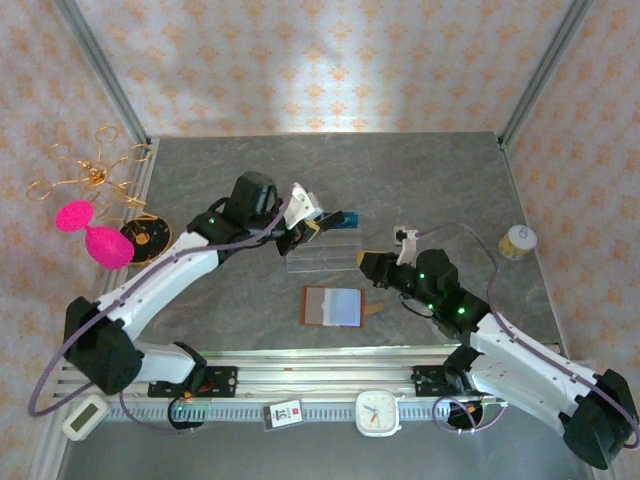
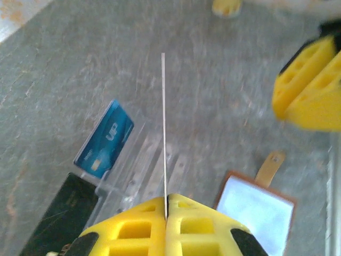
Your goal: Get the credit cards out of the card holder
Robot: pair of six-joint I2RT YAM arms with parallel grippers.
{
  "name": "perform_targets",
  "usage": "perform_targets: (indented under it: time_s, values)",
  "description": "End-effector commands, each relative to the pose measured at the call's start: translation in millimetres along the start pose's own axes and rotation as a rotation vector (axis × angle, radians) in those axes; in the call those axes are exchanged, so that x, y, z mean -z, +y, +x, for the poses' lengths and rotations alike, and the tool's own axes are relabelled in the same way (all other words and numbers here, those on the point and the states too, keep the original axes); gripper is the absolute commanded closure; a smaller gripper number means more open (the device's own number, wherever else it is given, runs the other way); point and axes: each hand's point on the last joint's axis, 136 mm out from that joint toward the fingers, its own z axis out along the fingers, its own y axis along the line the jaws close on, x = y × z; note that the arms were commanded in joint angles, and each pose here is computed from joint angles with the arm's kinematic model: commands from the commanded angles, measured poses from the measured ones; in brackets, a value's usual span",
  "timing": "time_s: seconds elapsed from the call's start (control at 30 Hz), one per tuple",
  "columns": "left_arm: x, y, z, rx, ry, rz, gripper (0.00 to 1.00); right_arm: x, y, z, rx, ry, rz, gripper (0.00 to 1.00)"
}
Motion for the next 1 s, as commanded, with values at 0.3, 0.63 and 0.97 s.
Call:
perform_targets:
  time_s: [0.3,0.63,0.97]
  values:
    - [-5.7,58.9,53.5,-0.265,0.259,-0.005,1.0,-9.1,-20.9,-2.8,0.03,0.022,0.081,0.82]
    - [-16.8,79.6,62.4,-0.297,0.21,0.003,1.0,-19.3,-33.2,-25.8,0.01,0.019,0.1,0.83]
    - [-28.1,88.7,72.0,-0.308,0.254,0.074,1.0,-32.1,-37.7,-30.7,-0.014,0.043,0.105,0.83]
